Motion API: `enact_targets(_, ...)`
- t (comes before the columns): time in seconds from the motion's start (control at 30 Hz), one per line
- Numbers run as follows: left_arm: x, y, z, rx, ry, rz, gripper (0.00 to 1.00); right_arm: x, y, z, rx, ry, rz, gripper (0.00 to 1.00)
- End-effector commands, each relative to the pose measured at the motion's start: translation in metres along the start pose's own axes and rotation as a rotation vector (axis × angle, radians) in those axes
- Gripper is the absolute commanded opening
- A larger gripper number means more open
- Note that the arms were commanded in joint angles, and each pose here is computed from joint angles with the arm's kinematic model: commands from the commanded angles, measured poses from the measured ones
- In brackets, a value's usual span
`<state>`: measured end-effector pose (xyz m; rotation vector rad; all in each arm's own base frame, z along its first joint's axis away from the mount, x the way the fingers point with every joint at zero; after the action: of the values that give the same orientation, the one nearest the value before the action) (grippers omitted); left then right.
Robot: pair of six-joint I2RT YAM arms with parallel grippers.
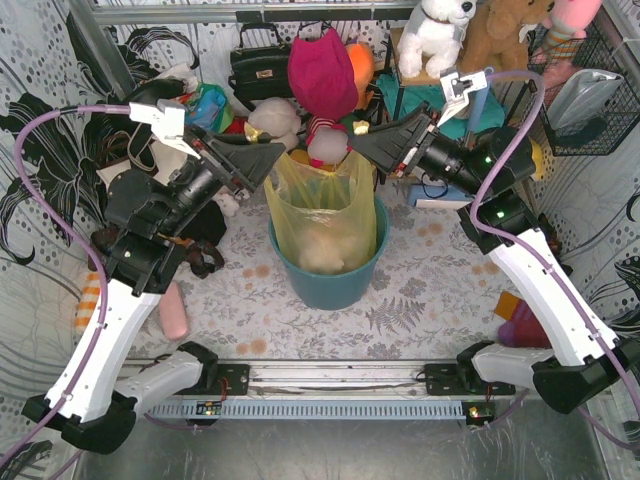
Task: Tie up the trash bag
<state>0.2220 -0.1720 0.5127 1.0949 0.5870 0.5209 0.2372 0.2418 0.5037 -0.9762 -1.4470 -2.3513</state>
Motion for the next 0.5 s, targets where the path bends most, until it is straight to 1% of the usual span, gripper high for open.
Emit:
enact_targets(0.0,-0.007,0.02,0.004,-0.062,-0.042,0.04,0.57,0.025,0.01,0.006,-0.011,0.142,-0.004,0.34)
enact_targets(0.1,-0.012,0.03,0.009,-0.085,-0.08,0.044,0.57,0.031,0.018,0.012,-0.027,0.172,0.001,0.35)
enact_targets(0.23,-0.019,0.052,0.013,-0.135,-0.099,0.067,0.57,0.039,0.041,0.018,-0.124,0.162,-0.02,0.3)
enact_targets(0.33,-0.024,0.072,0.013,-0.177,-0.107,0.095,0.57,0.056,0.06,0.02,-0.176,0.189,-0.068,0.29)
enact_targets(0.47,-0.024,0.078,0.009,-0.198,-0.089,0.101,0.57,0.062,0.067,0.017,-0.206,0.187,-0.085,0.29)
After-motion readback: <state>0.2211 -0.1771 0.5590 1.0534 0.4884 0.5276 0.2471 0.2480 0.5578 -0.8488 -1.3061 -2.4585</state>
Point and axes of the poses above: each gripper's point midway between its finger pads, its own z axis out along the fingers, its own x axis along the line the jaws close on, y = z × x, the point moved 4 cm from there along -z, back along the fingers, and after that the axes turned 14 degrees about z, right-handed, at the moved point
